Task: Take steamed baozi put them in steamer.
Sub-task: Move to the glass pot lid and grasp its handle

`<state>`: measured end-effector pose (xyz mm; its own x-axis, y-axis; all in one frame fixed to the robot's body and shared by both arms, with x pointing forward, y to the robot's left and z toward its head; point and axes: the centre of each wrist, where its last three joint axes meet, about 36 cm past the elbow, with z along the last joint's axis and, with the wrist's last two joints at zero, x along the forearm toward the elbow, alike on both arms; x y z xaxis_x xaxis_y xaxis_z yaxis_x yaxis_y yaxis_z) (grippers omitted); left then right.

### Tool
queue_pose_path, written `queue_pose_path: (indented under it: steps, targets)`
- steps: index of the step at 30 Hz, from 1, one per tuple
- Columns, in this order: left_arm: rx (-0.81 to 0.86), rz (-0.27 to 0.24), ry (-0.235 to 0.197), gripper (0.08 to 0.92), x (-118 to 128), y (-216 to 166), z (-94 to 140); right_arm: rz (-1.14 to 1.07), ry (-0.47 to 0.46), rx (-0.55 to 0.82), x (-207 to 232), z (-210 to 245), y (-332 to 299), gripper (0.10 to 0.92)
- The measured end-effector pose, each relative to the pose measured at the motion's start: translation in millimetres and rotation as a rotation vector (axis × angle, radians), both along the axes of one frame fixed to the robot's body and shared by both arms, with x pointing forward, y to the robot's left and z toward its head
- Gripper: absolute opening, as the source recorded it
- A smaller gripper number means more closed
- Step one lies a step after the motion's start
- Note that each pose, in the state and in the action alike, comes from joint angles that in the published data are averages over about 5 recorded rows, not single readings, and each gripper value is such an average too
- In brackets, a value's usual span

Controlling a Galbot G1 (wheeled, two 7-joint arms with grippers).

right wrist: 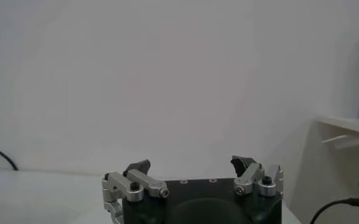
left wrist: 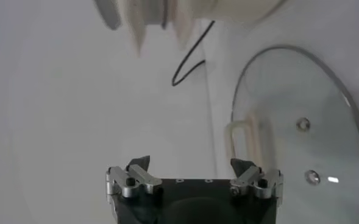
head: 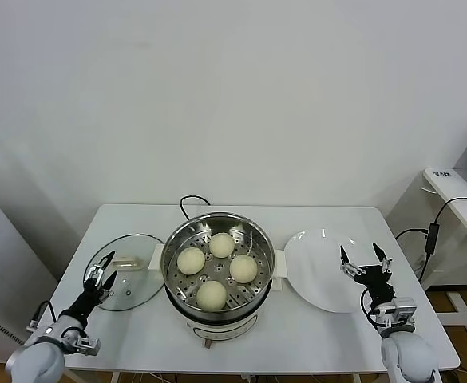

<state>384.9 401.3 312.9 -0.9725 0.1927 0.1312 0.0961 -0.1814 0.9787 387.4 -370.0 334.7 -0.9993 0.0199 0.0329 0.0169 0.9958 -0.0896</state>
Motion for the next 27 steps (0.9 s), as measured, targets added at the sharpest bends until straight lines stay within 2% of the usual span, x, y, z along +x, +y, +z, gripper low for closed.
queue_pose_path:
  steps: [18, 27]
  targets:
    - [0.050, 0.047, -0.018, 0.823, 31, -7, -17, 0.024, 0.013, -0.007, 6, -6, 9, 0.823]
    - [0.053, 0.061, -0.011, 0.823, 40, -19, -22, 0.030, 0.012, -0.008, 7, -6, 10, 0.823]
